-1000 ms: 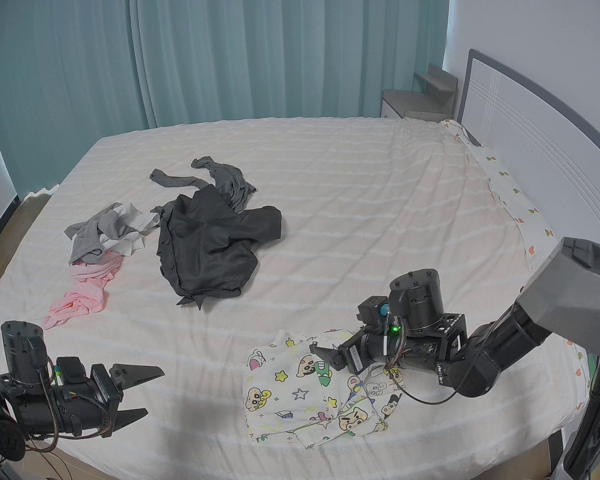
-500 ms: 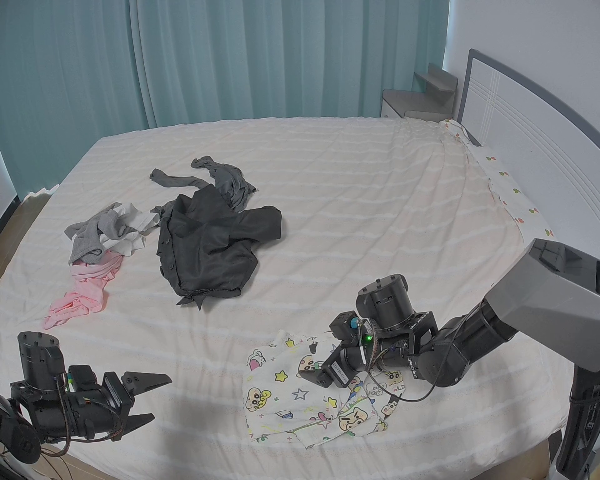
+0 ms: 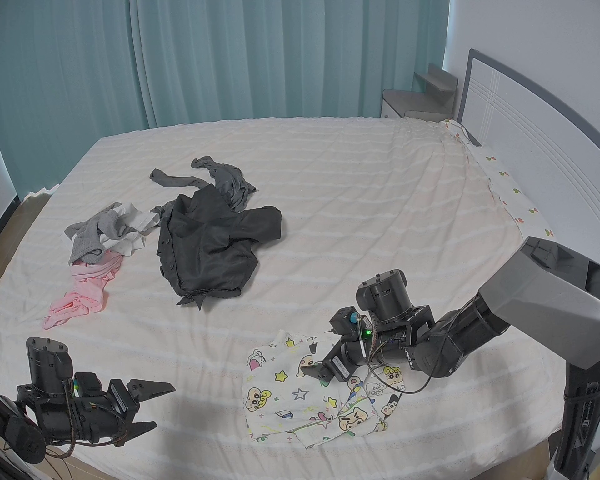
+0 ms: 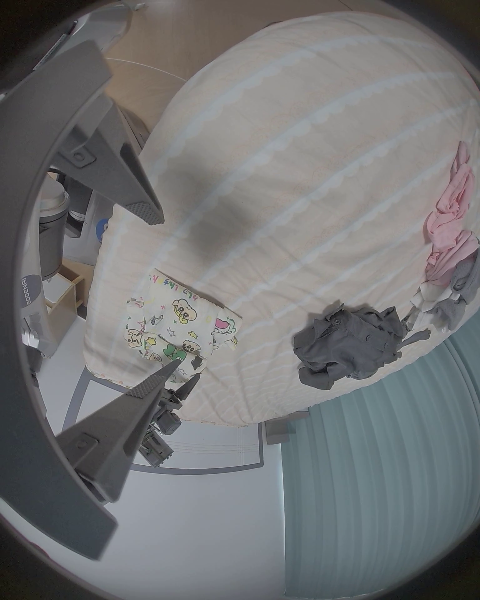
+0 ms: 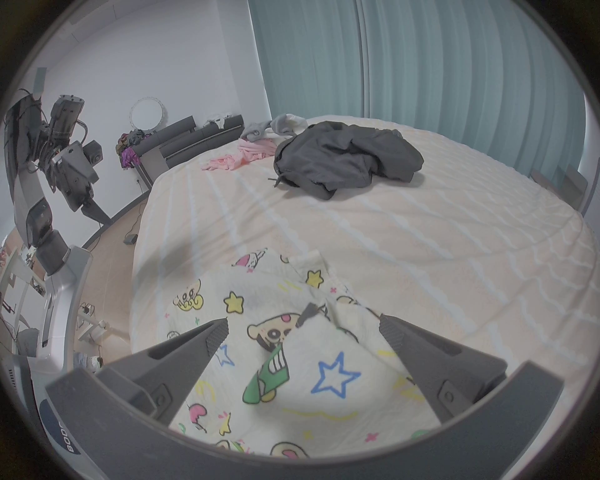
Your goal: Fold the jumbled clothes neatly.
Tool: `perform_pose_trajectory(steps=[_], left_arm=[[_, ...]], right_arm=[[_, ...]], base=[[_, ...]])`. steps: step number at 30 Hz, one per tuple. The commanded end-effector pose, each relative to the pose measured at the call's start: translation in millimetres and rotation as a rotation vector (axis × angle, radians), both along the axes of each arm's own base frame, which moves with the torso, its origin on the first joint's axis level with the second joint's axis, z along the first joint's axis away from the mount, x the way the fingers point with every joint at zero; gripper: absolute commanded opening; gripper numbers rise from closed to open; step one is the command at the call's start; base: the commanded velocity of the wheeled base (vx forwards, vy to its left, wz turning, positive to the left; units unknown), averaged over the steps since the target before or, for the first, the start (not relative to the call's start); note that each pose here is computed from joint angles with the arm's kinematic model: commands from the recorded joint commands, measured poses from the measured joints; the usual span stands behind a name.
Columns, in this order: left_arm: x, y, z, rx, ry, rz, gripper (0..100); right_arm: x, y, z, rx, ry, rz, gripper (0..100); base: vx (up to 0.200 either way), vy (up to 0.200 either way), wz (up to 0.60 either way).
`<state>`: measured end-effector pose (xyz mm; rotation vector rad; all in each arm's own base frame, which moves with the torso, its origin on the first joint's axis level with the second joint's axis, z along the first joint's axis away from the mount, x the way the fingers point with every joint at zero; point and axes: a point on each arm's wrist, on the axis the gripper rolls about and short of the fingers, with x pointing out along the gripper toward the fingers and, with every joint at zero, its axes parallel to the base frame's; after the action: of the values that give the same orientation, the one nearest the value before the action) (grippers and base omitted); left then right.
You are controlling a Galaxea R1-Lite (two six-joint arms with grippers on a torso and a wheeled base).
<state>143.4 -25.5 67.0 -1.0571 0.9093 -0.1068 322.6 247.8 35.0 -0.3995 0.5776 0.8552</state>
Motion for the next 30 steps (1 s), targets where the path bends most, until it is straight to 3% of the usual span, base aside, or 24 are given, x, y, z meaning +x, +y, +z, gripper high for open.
perform_pose_trajectory(steps=[1,7,8,19,26,30], left_arm=[[0,0,-2,0.001,0.014,0.0,100],[0,0,-2,0.001,0.014,0.0,100],[0,0,-2,0.001,0.014,0.0,100],[0,0,-3,0.003,0.019,-0.001,100],[1,0,-3,0.006,0.02,0.002,100],[1,0,-4,0.006,0.023,0.002,100]], right_arm=[[0,-4,-5,-0.029,0.028,-0.001,100],[0,-6,-13,-0.046,0.045,-0.002,100],[0,-6,-13,-0.045,0.044,-0.002,0],[-18,-19,15,-0.008,0.015,-0.009,0],[-51,-53,33,0.032,-0.012,-0.032,0],[-71,-78,32,0.041,0.027,-0.032,0]], base=[[0.0,0.0,0.0],[0.0,0.0,0.0],[0.0,0.0,0.0],[0.0,0.0,0.0],[0.0,0.0,0.0],[0.0,0.0,0.0]])
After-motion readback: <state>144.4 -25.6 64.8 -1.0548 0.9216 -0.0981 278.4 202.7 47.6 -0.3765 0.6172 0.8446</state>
